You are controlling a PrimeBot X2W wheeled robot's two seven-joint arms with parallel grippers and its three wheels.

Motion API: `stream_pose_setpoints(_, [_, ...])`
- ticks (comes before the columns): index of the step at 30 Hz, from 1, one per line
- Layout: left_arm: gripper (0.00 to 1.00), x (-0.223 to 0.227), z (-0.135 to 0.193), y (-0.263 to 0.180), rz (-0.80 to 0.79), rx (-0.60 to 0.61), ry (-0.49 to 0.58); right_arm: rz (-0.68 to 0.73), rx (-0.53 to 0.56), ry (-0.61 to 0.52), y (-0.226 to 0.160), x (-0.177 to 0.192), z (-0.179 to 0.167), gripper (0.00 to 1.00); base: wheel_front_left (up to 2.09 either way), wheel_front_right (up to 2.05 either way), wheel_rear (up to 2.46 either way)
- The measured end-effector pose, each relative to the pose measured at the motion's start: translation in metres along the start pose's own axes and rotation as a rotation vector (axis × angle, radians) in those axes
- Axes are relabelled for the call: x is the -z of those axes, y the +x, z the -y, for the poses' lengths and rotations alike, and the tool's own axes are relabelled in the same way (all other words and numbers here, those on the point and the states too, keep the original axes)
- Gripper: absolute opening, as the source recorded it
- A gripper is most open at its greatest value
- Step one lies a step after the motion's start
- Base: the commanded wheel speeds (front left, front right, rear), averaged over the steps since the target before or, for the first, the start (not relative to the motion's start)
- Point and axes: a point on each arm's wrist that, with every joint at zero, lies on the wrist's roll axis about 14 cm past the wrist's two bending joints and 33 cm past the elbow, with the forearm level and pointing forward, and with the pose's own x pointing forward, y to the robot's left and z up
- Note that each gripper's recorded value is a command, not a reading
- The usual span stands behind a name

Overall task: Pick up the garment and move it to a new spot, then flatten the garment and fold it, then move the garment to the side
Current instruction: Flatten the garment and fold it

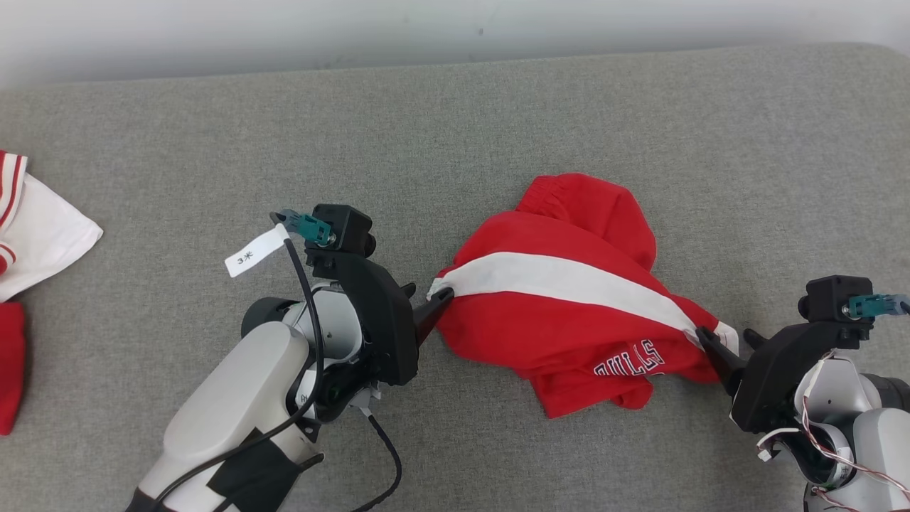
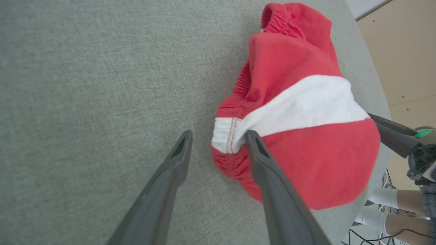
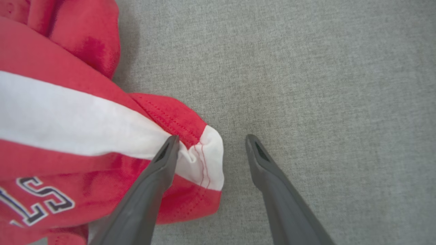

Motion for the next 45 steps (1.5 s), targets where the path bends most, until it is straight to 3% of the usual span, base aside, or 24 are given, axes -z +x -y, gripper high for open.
stream_pose_setpoints(2, [0.78, 0.002, 0.0, 0.0, -0.012, 0.002, -0.005, -0.007, -0.008, 0.008, 0.001, 0.002, -0.002, 1.0, 0.0, 0.0, 0.0])
stream_pose_setpoints(4, [0.63, 0.003, -0.001, 0.0, -0.019, 0.0, -0.006, -0.009, -0.004, 0.013, 0.001, 0.003, 0.0, 1.0, 0.0, 0.0, 0.0])
stream_pose_setpoints(5, [0.5, 0.004, -0.002, 0.0, -0.023, 0.0, -0.006, -0.012, -0.002, 0.015, 0.002, 0.004, 0.001, 0.84, 0.0, 0.0, 0.0])
stream_pose_setpoints(7, [0.34, 0.005, -0.002, 0.0, -0.028, 0.001, -0.012, -0.016, -0.01, 0.025, 0.003, 0.005, 0.0, 0.46, 0.0, 0.0, 0.0])
stream_pose_setpoints(8, [0.1, 0.006, -0.002, 0.0, -0.029, 0.001, -0.013, -0.019, -0.015, 0.029, 0.003, 0.006, -0.001, 0.29, 0.0, 0.0, 0.0])
stream_pose_setpoints(9, [0.0, 0.006, -0.002, 0.0, -0.03, 0.0, -0.013, -0.022, -0.018, 0.028, 0.004, 0.007, -0.002, 0.15, 0.0, 0.0, 0.0])
stream_pose_setpoints(10, [0.0, 0.007, -0.002, -0.001, -0.031, 0.003, -0.015, -0.024, -0.022, 0.028, 0.004, 0.008, -0.004, 0.0, 0.0, 0.0, 0.0])
stream_pose_setpoints(19, [0.0, -0.01, 0.007, -0.006, 0.066, 0.044, -0.025, 0.046, -0.075, 0.05, 0.003, -0.005, -0.017, 0.0, 0.0, 0.0, 0.0])
stream_pose_setpoints(33, [0.0, -0.112, 0.025, -0.056, 0.533, 0.113, -0.088, 0.367, -0.252, 0.123, -0.032, -0.093, -0.057, 0.0, 0.0, 0.0, 0.0])
stream_pose_setpoints(38, [0.0, -0.15, 0.021, -0.093, 0.719, 0.049, -0.051, 0.386, -0.326, 0.09, -0.058, -0.116, -0.077, 0.0, 0.0, 0.0, 0.0])
stream_pose_setpoints(45, [0.0, -0.173, 0.028, -0.114, 0.788, 0.034, -0.027, 0.378, -0.433, 0.028, -0.087, -0.144, -0.106, 0.0, 0.0, 0.0, 0.0])
